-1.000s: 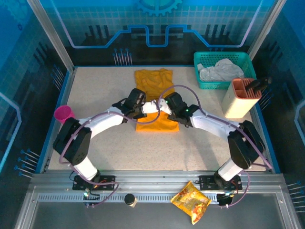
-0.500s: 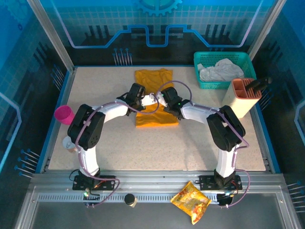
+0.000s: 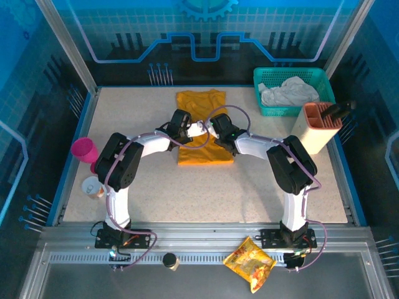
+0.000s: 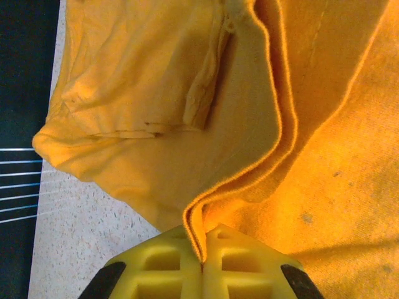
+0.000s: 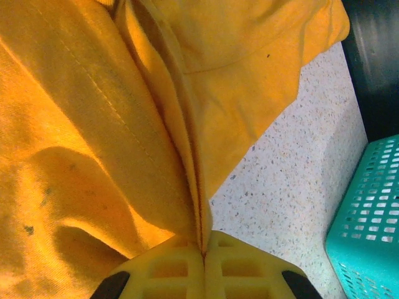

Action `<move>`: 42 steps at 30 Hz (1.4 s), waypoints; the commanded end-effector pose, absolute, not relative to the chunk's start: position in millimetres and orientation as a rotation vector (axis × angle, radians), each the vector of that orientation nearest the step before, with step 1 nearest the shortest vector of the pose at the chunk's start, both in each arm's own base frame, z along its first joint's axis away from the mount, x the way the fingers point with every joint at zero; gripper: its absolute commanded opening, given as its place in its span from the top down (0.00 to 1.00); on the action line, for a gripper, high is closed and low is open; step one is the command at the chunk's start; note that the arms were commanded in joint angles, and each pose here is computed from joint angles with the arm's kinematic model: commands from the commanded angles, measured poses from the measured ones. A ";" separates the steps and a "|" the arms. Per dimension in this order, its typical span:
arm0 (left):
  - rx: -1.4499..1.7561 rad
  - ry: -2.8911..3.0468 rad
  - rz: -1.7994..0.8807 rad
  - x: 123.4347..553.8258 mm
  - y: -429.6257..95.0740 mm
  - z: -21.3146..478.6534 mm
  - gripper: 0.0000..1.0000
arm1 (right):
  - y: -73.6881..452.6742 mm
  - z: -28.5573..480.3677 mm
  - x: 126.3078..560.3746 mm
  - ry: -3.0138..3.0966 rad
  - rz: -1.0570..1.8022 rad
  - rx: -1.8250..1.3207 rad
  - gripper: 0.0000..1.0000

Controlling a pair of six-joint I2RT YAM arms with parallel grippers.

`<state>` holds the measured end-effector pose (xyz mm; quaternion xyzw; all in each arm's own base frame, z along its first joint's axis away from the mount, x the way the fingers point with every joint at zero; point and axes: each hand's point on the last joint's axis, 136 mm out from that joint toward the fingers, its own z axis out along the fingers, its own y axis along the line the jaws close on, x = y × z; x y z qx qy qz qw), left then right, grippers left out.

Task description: Fold and stack the t-shirts

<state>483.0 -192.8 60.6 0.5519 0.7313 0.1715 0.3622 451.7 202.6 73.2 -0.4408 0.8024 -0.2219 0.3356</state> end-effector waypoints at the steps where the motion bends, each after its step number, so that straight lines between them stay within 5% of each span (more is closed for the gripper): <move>1: 1.420 1.760 0.376 493.2 -226.4 82.1 0.96 | 204.9 78.4 465.3 2.083 -0.588 -1.103 1.00; 3: 1.409 1.775 0.383 494.7 -224.1 79.7 0.88 | 203.3 71.7 466.9 2.107 -0.584 -1.099 1.00; 11: 1.190 1.787 0.553 521.7 -199.7 96.6 0.23 | 196.5 83.5 484.5 2.113 -0.540 -0.950 0.51; 17: 0.994 1.680 0.605 529.3 -184.3 169.9 0.01 | 183.3 143.7 488.6 2.032 -0.475 -0.865 0.38; 25: 0.939 1.547 0.438 479.1 -163.8 259.8 0.03 | 183.9 196.9 422.2 1.808 -0.324 -1.220 0.36; 29: 1.180 1.532 0.219 416.3 -162.5 236.3 0.19 | 182.5 183.8 371.7 1.720 -0.222 -1.454 0.35; 36: 1.605 1.630 -0.061 308.2 -172.9 161.2 0.29 | 169.1 128.3 297.7 1.836 -0.037 -1.869 0.35; 42: 1.856 1.613 -0.091 274.3 -193.7 101.5 0.32 | 174.4 85.5 275.9 1.886 -0.023 -2.057 0.36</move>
